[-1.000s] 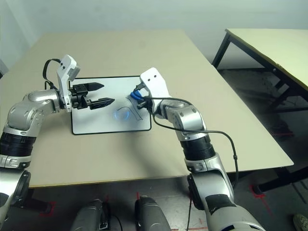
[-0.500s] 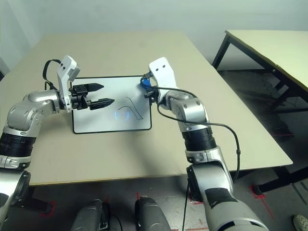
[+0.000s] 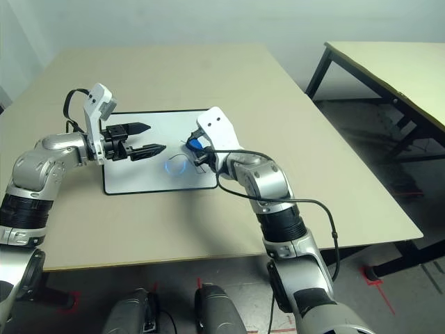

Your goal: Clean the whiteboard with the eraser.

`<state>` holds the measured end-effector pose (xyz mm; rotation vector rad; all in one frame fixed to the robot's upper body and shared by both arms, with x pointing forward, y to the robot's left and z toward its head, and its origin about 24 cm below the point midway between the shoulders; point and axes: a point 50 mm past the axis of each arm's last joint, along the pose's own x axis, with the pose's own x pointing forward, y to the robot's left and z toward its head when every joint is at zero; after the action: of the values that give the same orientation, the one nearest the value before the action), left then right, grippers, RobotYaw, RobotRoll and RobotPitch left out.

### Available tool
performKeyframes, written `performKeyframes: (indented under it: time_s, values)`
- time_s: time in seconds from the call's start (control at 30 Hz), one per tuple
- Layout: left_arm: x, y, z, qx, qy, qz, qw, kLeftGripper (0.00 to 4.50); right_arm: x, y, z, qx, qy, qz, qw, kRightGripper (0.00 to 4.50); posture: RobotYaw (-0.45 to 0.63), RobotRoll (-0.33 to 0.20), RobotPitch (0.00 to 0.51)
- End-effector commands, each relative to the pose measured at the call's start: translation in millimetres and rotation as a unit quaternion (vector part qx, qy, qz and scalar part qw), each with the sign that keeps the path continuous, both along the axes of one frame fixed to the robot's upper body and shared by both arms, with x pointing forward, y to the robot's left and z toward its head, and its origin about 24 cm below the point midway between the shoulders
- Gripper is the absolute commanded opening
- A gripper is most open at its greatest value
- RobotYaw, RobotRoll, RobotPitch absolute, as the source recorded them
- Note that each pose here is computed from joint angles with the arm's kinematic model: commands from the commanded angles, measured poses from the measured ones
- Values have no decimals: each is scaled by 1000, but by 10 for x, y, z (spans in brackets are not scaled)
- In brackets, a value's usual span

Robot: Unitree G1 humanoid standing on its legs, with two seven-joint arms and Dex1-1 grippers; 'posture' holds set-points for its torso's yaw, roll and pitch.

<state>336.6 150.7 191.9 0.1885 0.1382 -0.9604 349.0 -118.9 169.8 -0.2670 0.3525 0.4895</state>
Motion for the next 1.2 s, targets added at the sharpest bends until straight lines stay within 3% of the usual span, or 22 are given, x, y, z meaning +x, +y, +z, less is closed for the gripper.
performKeyframes:
  time_s: [0.03,0.13,0.27,0.6,0.73,0.93,1.1,1.2]
  values:
    - [-19,-12,-8,1,2,-3,1000,4500,173,-146,95,0,-27,-38,999,590,-81,0,67]
    - [-26,-21,-16,1,3,-4,1000,4500,274,-190,152,3,-42,-50,998,590,-78,0,69]
    - [-35,-18,-17,2,3,-4,1000,4500,268,-147,127,4,-39,-41,998,590,-75,0,72]
    - [-35,-3,-18,3,3,-2,1000,4500,-265,150,-237,5,40,31,999,588,-80,0,68]
    - [-19,-9,-12,2,2,-2,1000,4500,-348,194,-324,2,59,38,998,588,-82,0,67]
    - [-12,11,-32,6,7,1,1000,4500,-234,139,-352,-10,54,21,998,587,-82,0,66]
    - [-42,115,-120,25,32,10,999,4500,13,71,-70,-1,-8,-6,1000,587,-74,0,69]
    - [-83,145,-164,35,45,8,998,4500,68,90,28,0,-32,-4,999,586,-74,0,69]
